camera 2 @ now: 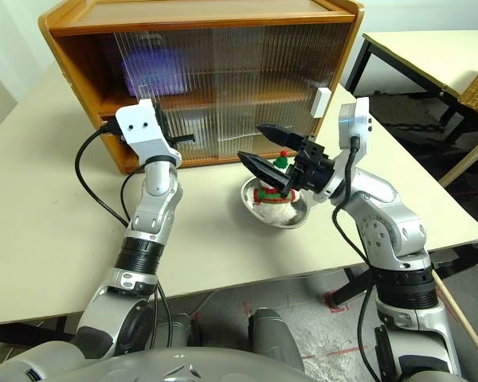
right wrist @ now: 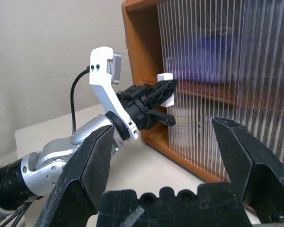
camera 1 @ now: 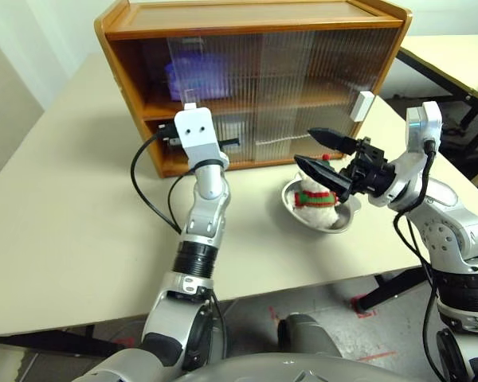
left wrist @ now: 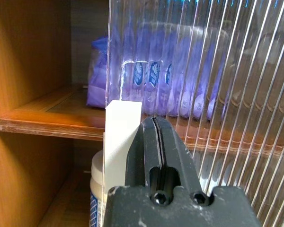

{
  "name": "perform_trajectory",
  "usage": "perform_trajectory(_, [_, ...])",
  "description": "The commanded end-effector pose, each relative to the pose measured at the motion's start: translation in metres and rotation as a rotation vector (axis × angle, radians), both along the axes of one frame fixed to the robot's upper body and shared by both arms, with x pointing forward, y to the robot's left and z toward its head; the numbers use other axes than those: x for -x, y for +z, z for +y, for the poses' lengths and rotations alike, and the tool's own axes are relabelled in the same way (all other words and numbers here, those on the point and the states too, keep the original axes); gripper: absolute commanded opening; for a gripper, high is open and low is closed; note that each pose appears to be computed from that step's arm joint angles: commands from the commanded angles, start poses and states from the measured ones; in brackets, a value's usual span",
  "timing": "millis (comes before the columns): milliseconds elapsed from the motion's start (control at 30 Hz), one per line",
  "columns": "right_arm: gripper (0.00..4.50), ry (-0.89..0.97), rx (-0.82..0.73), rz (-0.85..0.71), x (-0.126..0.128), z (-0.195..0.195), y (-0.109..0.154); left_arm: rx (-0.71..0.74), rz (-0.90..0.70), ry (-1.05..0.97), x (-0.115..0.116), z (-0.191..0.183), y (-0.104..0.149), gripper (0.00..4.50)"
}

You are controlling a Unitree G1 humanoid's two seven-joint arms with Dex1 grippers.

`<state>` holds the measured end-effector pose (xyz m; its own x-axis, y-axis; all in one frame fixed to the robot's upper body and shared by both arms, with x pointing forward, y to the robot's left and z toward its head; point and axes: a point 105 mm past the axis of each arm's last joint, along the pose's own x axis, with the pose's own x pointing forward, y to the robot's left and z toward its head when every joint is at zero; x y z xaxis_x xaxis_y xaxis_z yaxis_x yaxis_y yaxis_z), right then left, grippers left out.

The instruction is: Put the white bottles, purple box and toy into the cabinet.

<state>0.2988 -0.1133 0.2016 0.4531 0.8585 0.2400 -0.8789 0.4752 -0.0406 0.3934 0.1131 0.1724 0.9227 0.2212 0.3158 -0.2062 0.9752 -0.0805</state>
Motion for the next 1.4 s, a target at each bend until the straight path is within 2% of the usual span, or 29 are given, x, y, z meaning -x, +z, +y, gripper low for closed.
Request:
perform_trajectory(33, [4.50, 0.011, 0.004, 0.003, -0.002, 0.003, -0.002, 0.000, 0.042, 0.039, 0.001, 0.012, -0.010, 0.05])
perform_trajectory(1100, [4.50, 0.049, -0.002, 0.008, -0.005, 0.007, -0.007, 0.012, 0.041, 0.250, 0.009, 0.069, -0.008, 0.05])
perform_trajectory(1167, [4.50, 0.051, -0.002, 0.008, -0.005, 0.007, -0.007, 0.019, 0.035, 0.226, 0.008, 0.066, -0.007, 0.05])
perform_trajectory(1333, [4.50, 0.050, 0.000, 0.005, -0.005, 0.007, -0.008, -0.022, -0.042, 0.033, 0.006, 0.033, 0.007, 0.05])
perform_trajectory(1400, [4.50, 0.050, 0.000, 0.004, -0.005, 0.007, -0.007, 0.004, -0.057, -0.068, 0.004, 0.021, 0.010, 0.05])
